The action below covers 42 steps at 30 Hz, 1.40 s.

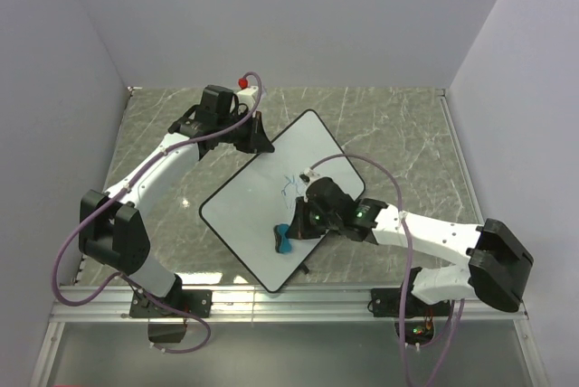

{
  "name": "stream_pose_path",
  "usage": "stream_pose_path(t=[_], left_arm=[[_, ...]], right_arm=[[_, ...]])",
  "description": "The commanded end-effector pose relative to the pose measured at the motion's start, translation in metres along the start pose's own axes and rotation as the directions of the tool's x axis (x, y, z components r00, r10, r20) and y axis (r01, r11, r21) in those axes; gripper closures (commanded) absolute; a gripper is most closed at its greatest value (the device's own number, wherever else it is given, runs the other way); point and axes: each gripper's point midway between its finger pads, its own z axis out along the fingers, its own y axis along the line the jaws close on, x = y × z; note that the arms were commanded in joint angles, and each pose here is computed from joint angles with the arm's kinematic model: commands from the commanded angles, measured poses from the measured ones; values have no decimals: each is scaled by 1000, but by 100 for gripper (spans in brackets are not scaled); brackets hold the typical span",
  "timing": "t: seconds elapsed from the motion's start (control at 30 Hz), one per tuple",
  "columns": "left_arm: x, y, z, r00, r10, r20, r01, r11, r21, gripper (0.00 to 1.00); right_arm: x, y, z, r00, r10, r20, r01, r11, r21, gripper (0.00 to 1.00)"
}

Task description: Erase the whiteboard

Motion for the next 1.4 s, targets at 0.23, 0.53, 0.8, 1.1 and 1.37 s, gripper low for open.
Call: stream_pose_path(t=[0.23, 0.53, 0.8, 1.1, 1.37], left_arm=[[-5, 14, -3, 999, 41, 14, -40, 996, -77, 100], [-1, 15, -5, 999, 41, 12, -40, 996, -82, 100], [-7, 14, -5, 999, 45, 18, -44, 996, -83, 100], [-6, 16, -5, 999, 48, 20, -47, 995, -88, 100], [-8, 17, -4, 998, 52, 23, -49, 995, -89, 100]], right_arm=[[35, -101, 3, 992, 128, -19, -114, 937, 329, 100], [-13, -157, -13, 924, 335, 184, -379, 867, 324, 100], [-75, -96, -30, 947, 250, 201, -283, 946, 158, 100], [-55, -62, -75, 983, 142, 118, -155, 982, 109, 36], [36, -72, -74, 979, 162, -123, -112, 934, 340, 42]])
